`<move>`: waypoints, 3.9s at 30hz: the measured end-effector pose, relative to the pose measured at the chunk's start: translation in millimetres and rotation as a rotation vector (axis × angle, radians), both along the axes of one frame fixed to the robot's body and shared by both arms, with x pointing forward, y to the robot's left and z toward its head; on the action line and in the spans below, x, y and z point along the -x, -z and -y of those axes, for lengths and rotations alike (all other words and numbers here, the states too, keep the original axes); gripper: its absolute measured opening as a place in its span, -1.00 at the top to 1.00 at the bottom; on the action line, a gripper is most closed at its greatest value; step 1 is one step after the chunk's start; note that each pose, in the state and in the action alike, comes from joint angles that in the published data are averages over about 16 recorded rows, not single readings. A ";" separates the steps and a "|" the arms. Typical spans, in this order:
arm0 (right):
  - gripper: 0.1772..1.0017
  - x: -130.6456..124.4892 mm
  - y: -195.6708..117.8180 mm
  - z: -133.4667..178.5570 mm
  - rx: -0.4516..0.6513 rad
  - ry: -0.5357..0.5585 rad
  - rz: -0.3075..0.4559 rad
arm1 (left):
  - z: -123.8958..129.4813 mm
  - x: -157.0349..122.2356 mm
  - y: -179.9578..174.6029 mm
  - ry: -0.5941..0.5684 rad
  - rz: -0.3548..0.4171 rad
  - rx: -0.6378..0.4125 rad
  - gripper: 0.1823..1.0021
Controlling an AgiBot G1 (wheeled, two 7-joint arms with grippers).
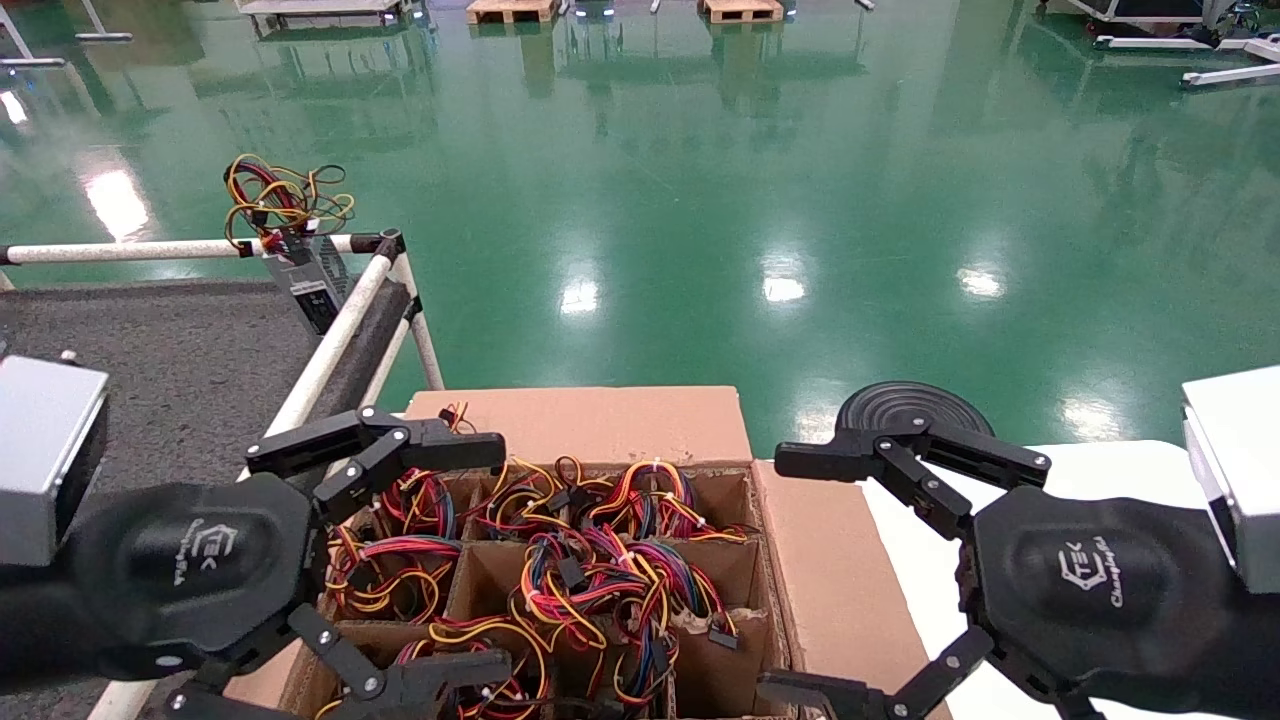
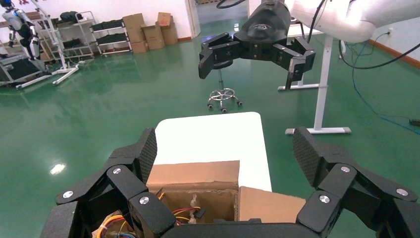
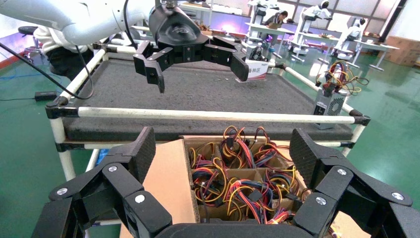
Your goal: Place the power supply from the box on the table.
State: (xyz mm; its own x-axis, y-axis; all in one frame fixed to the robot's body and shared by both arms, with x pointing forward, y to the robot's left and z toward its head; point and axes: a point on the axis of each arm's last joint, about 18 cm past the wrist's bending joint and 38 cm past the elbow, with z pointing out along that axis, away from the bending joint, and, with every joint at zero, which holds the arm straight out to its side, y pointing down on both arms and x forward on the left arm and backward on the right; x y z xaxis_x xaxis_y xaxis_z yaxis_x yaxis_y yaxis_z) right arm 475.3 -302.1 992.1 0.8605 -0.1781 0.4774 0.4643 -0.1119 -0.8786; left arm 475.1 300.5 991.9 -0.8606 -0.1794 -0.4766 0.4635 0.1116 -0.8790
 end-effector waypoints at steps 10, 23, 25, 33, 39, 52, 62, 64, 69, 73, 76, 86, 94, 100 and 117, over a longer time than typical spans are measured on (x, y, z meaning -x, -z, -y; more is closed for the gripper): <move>-1.00 0.0 0.0 0.0 0.000 0.000 0.000 | 0.0 0.0 0.0 0.000 0.000 0.000 -1.00; -1.00 0.0 0.0 0.0 0.000 0.000 0.000 | 0.0 0.0 0.0 0.000 0.000 0.000 -1.00; -1.00 0.0 0.0 0.0 0.000 0.000 0.000 | 0.0 0.0 0.0 0.000 0.000 0.000 -1.00; -1.00 0.0 0.0 0.0 0.000 0.000 0.000 | 0.0 0.0 0.0 0.000 0.000 0.000 -1.00; -1.00 0.0 0.0 0.0 0.000 0.000 0.000 | 0.0 0.0 0.0 0.000 0.000 0.000 -1.00; -0.99 0.0 0.0 0.0 0.000 0.000 0.000 | -0.3 -0.2 0.2 -0.001 -0.001 0.000 -0.99; -0.93 0.0 0.0 0.0 0.000 0.000 0.000 | -2.8 -3.0 2.4 -0.016 -0.013 -0.004 -1.00; -0.90 0.0 0.0 0.0 0.000 0.000 0.000 | -3.5 -4.5 3.2 -0.022 -0.018 -0.008 -1.00; -0.81 0.0 0.0 0.0 0.000 0.000 0.000 | -4.9 -10.9 4.8 -0.042 -0.030 -0.025 -1.00; -0.65 0.0 0.0 0.0 0.000 0.000 0.000 | -5.9 -18.9 5.7 -0.063 -0.039 -0.047 -1.00; -0.49 0.0 0.0 0.0 0.000 0.000 0.000 | -7.1 -26.7 6.0 -0.082 -0.044 -0.069 -1.00; 0.02 0.0 0.0 0.0 0.000 0.000 0.000 | -14.1 -57.8 5.4 -0.156 -0.060 -0.148 -1.00; 0.39 0.0 0.0 0.0 0.000 0.000 0.000 | -17.7 -78.3 4.9 -0.192 -0.074 -0.201 -0.99; 0.71 0.0 0.0 0.0 0.000 0.000 0.000 | -16.6 -86.9 5.5 -0.195 -0.083 -0.230 -0.99; 0.94 0.0 0.0 0.0 0.000 0.000 0.000 | -20.6 -91.3 12.9 -0.193 -0.095 -0.356 -1.00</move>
